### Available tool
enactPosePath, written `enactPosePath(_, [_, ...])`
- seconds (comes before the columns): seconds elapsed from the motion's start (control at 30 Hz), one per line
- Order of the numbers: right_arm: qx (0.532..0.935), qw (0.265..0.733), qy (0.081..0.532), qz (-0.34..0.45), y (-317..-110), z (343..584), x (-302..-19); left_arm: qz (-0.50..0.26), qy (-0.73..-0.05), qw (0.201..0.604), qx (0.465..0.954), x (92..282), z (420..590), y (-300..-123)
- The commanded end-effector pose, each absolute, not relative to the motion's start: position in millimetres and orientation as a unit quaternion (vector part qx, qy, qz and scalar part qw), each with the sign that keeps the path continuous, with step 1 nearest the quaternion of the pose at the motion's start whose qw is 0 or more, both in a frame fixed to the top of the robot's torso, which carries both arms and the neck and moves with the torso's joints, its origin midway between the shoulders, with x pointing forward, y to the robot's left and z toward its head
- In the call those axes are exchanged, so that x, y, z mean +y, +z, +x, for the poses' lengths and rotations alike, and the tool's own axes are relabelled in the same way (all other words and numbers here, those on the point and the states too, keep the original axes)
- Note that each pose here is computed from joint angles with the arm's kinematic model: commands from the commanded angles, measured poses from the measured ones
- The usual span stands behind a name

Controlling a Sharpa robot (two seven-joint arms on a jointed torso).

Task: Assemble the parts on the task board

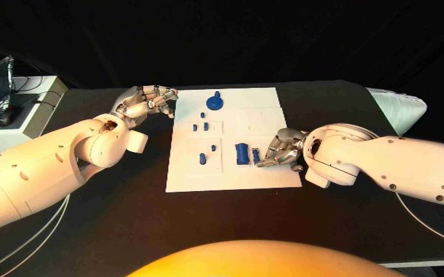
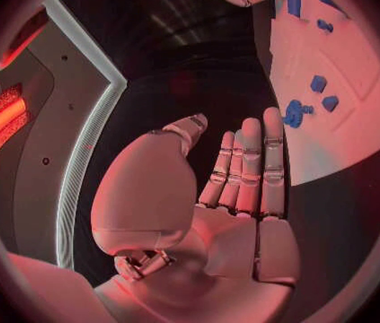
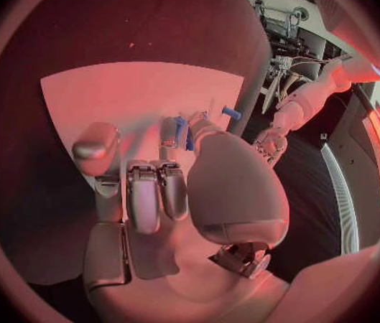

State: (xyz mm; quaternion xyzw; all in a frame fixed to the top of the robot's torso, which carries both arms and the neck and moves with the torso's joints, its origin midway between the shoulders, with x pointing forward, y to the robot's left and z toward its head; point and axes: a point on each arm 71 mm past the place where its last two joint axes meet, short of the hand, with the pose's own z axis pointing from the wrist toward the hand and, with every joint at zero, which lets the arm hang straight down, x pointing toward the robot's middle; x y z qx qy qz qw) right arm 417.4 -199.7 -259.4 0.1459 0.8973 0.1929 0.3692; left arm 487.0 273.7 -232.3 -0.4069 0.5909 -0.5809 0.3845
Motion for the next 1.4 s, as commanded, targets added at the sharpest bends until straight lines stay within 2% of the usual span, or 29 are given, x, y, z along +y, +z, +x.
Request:
enactPosePath(0.03, [0.898,0.373,0.192,0.137,-262,418,-198,-0.402,-0.587,0.379,0.592,271.4,486.4,-231.9])
enactPosePath(0.77, [0.89,0.398,0.164,0.149,-271,434,-200,-0.402,-0.585,0.38,0.593,272.3,486.2,-232.1])
enactPosePath(1.4, [0.897,0.385,0.165,0.137,-277,436,-196,-0.402,-0.585,0.379,0.594,271.7,486.3,-232.3])
